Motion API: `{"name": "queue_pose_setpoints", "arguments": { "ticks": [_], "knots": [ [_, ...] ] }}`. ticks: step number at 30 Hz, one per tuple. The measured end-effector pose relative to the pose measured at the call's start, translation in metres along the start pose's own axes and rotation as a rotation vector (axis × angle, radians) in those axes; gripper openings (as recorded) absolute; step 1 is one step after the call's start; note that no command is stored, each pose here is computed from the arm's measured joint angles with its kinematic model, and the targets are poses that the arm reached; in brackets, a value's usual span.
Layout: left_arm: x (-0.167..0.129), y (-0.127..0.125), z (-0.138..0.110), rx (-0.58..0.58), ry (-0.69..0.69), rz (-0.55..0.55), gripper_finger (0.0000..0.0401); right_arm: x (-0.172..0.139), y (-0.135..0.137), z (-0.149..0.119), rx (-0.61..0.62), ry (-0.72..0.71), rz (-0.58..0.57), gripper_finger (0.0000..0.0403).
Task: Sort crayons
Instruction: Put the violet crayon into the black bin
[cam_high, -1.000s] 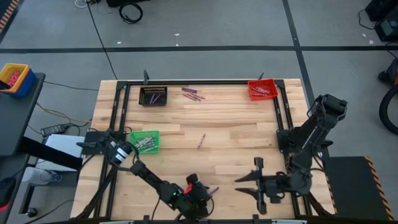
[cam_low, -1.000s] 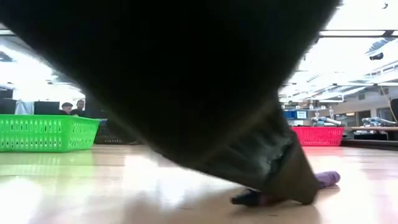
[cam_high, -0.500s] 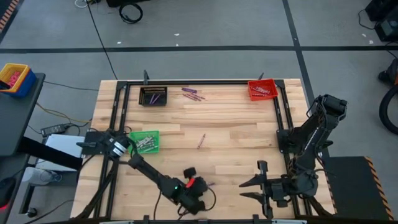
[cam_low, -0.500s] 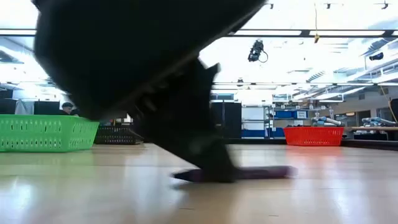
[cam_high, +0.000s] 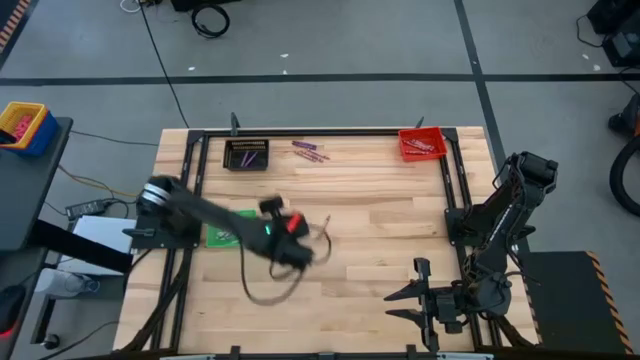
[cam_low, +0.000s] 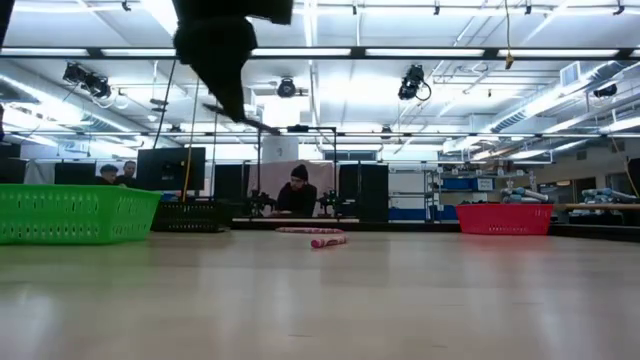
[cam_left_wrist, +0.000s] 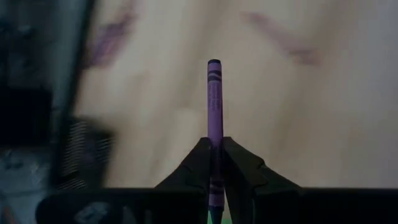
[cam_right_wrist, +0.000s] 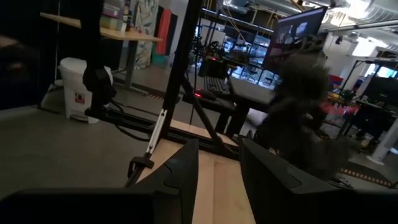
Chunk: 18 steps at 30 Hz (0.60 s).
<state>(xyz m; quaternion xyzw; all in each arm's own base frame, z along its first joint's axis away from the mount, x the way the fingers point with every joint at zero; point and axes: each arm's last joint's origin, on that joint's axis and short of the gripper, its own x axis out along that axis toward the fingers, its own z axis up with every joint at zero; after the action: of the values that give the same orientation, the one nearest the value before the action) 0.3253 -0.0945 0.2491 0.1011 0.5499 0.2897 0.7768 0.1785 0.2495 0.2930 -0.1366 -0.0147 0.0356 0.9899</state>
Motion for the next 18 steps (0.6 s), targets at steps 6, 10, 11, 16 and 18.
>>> {"name": "queue_pose_setpoints", "arguments": {
  "ticks": [6, 10, 11, 16, 18],
  "knots": [
    [0.011, 0.09, -0.016, -0.148, 0.014, 0.058, 0.0035, 0.0, 0.0, -0.001, -0.008, 0.003, 0.001, 0.0123],
    [0.038, 0.13, -0.046, -0.273, 0.009, 0.027, 0.0035, 0.0, 0.0, -0.001, -0.021, 0.009, 0.001, 0.0123],
    [0.046, 0.138, -0.055, -0.3, 0.013, 0.013, 0.0035, 0.0, 0.0, -0.002, -0.031, 0.015, -0.004, 0.0123],
    [0.091, 0.171, -0.093, -0.416, 0.131, 0.02, 0.0035, 0.006, -0.005, -0.01, -0.12, 0.081, -0.07, 0.0123],
    [0.106, 0.186, -0.105, -0.438, 0.182, 0.051, 0.0036, 0.011, -0.009, -0.016, -0.146, 0.121, -0.101, 0.0123]
  ]
}}
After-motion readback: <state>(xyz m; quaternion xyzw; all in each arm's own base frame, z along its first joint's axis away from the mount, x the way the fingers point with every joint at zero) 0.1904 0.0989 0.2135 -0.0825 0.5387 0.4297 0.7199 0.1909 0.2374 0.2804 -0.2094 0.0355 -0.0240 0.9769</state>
